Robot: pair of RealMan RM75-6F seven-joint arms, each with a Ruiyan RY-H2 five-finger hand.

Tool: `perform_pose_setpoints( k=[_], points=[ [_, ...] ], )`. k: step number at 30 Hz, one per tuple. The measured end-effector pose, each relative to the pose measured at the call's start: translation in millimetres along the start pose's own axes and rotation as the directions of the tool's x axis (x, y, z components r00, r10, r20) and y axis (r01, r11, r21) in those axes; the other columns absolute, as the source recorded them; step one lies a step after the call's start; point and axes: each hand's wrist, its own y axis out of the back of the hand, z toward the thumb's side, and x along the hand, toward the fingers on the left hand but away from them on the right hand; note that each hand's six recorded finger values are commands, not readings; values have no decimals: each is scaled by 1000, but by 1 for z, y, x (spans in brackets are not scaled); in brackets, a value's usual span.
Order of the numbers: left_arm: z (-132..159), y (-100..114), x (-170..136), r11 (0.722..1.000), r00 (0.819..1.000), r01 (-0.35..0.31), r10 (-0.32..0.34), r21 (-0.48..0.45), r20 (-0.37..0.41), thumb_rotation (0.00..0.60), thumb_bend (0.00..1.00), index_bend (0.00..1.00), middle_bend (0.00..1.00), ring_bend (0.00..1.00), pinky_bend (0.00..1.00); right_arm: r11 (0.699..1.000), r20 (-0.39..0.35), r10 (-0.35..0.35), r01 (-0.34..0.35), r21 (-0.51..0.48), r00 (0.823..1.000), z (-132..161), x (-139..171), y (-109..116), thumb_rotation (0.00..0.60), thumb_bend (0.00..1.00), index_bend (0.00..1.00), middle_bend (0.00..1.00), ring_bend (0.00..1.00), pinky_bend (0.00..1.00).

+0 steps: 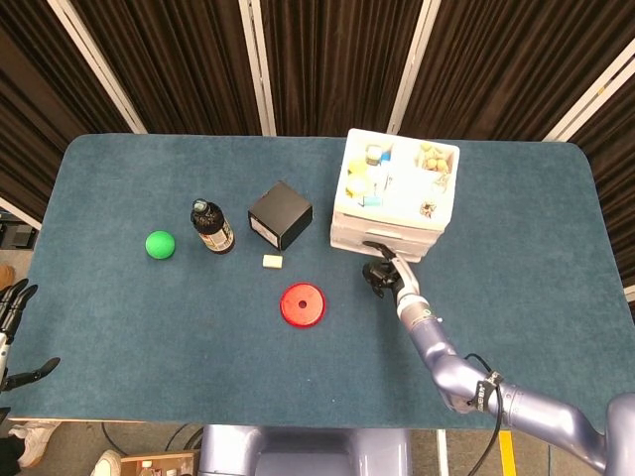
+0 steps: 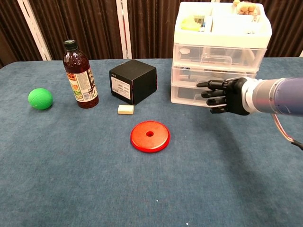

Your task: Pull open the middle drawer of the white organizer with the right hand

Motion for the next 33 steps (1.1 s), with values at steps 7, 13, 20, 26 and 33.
perform_pose_setpoints(
  k=[7,13,20,26,33],
  points=[
    [1,0,-1,1000,1000,-4,4,0,3,600,22,14,0,0,4,999,4,41,-41,18,999,-10,14,-8,600,934,242,813,846,904],
    [0,0,-1,1000,1000,-6,6,2,3,600,23,14,0,0,4,997,-9,62,-62,55,998,-14,25,-12,600,851,0,764,802,872],
    [1,1,-1,1000,1000,-12,12,3,7,600,23,16,0,0,4,990,-13,80,-78,120,997,-19,42,-14,600,791,0,758,796,864],
    [2,2,-1,1000,1000,-23,23,8,17,600,25,18,0,0,4,982,-40,53,-45,185,998,-23,56,-9,600,775,0,755,796,864],
    [4,5,-2,999,998,-51,50,19,38,600,25,19,0,0,4,941,-211,-13,83,328,977,-7,76,-1,600,775,42,755,796,864]
  ],
)
